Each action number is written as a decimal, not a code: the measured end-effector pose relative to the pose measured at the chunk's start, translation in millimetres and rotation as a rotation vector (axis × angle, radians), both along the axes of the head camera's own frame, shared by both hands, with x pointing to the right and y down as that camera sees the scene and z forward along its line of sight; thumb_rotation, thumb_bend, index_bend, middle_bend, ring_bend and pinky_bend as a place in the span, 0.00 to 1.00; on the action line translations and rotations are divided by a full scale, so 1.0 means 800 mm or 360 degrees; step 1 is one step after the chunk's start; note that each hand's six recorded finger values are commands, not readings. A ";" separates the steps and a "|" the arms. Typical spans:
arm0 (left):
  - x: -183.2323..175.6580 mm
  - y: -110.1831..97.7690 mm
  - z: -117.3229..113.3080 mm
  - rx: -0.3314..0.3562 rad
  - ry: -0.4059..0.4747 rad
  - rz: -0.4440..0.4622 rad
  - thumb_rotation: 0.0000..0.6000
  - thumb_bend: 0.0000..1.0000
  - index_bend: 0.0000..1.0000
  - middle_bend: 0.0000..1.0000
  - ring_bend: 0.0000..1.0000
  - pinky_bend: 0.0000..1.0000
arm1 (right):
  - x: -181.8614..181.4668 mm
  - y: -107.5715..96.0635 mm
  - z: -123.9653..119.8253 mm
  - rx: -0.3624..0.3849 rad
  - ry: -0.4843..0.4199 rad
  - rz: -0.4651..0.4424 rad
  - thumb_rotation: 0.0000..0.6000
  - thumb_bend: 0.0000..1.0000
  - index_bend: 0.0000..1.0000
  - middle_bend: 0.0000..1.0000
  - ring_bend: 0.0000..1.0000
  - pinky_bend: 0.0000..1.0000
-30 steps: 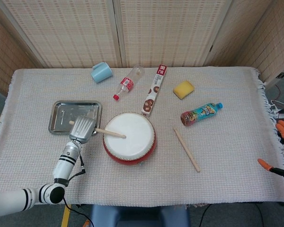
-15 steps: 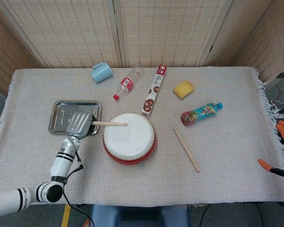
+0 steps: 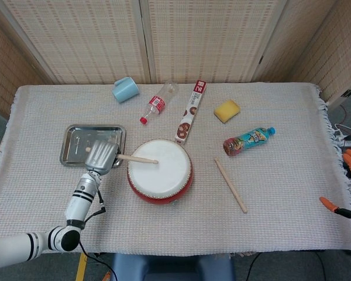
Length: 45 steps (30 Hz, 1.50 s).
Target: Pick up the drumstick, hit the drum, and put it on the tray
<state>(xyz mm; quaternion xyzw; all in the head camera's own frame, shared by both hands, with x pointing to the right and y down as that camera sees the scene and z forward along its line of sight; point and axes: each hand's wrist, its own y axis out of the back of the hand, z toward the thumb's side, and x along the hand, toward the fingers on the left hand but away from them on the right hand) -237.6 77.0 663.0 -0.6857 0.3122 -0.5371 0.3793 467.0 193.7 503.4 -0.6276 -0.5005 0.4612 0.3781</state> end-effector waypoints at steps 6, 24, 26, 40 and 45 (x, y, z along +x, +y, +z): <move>0.002 -0.005 -0.009 -0.0006 0.0129 -0.0075 1.00 0.59 1.00 1.00 1.00 1.00 | 0.000 0.000 0.002 -0.0007 -0.0001 0.0000 1.00 0.06 0.00 0.02 0.00 0.07; 0.002 -0.004 -0.002 -0.0050 0.0102 -0.0046 1.00 0.58 1.00 1.00 1.00 1.00 | -0.001 0.000 0.000 -0.0001 0.0001 -0.0004 1.00 0.06 0.00 0.02 0.00 0.07; 0.003 -0.009 -0.010 -0.0048 0.0207 -0.0107 1.00 0.58 1.00 1.00 1.00 1.00 | -0.001 0.000 0.001 -0.0002 0.0003 0.0000 1.00 0.06 0.00 0.02 0.00 0.07; 0.001 0.013 0.026 -0.0138 -0.0186 0.0236 1.00 0.58 1.00 1.00 1.00 1.00 | 0.004 0.003 0.009 -0.0105 0.0049 0.0033 1.00 0.06 0.00 0.02 0.00 0.07; 0.002 0.000 0.004 -0.0088 -0.0004 0.0098 1.00 0.58 1.00 1.00 1.00 1.00 | 0.004 0.006 0.015 -0.0194 0.0070 0.0038 1.00 0.06 0.00 0.02 0.00 0.07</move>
